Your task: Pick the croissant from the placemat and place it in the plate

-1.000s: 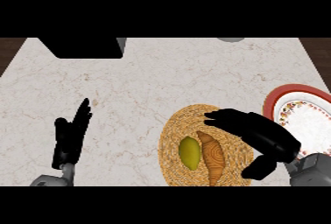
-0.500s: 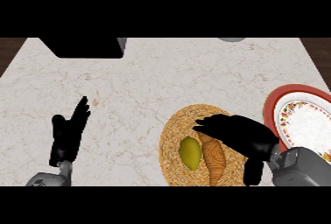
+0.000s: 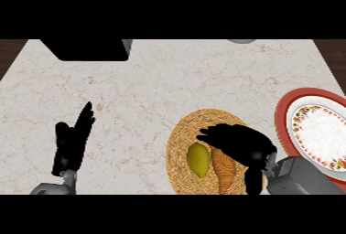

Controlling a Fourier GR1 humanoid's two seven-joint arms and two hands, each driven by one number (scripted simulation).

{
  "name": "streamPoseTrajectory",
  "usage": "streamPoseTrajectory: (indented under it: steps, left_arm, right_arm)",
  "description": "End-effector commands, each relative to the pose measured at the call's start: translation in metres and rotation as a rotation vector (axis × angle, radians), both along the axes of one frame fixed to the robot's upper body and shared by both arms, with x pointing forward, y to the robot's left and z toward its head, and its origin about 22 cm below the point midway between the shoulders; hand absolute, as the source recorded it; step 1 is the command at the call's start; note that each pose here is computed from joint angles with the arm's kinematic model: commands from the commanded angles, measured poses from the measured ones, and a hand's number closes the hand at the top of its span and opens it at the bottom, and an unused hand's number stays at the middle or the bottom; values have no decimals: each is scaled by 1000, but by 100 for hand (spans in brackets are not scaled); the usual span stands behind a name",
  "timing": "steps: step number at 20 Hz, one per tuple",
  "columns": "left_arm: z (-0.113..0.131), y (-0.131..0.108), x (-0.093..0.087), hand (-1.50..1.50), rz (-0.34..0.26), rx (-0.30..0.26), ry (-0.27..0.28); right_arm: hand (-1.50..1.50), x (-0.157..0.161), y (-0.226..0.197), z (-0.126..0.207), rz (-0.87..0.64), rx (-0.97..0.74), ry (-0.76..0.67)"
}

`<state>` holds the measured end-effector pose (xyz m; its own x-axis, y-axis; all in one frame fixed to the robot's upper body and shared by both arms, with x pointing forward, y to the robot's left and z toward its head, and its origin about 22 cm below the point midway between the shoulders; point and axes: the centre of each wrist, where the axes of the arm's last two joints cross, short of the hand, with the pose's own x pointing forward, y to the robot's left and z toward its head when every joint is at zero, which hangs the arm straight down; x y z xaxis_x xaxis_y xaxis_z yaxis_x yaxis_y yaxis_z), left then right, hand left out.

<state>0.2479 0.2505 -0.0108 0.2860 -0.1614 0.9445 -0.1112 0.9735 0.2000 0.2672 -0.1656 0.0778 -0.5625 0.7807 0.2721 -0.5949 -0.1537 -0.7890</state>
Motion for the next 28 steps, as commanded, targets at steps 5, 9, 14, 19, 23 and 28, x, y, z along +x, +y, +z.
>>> streamPoseTrajectory:
  steps: [5,9,14,19,23,28]
  left_arm:
    - [-10,5,-4,0,-8,2,10]
    - [4,17,3,0,8,-6,-2]
    - [-13,-6,2,0,-1,-1,1]
    - [6,15,-4,0,1,-6,-4]
    - [-11,1,-1,0,0,-13,-1]
    - [-4,-6,2,0,9,0,5]
  right_arm:
    - [-150,-6,8,-18,7,-15,15]
    - [-150,6,-2,-20,3,-20,41]
    - [-150,14,15,-37,5,-19,35]
    - [150,8,23,-65,8,-63,27]
    - [150,23,4,-62,96,-13,-48]
    - [150,4,9,-64,97,-13,-113]
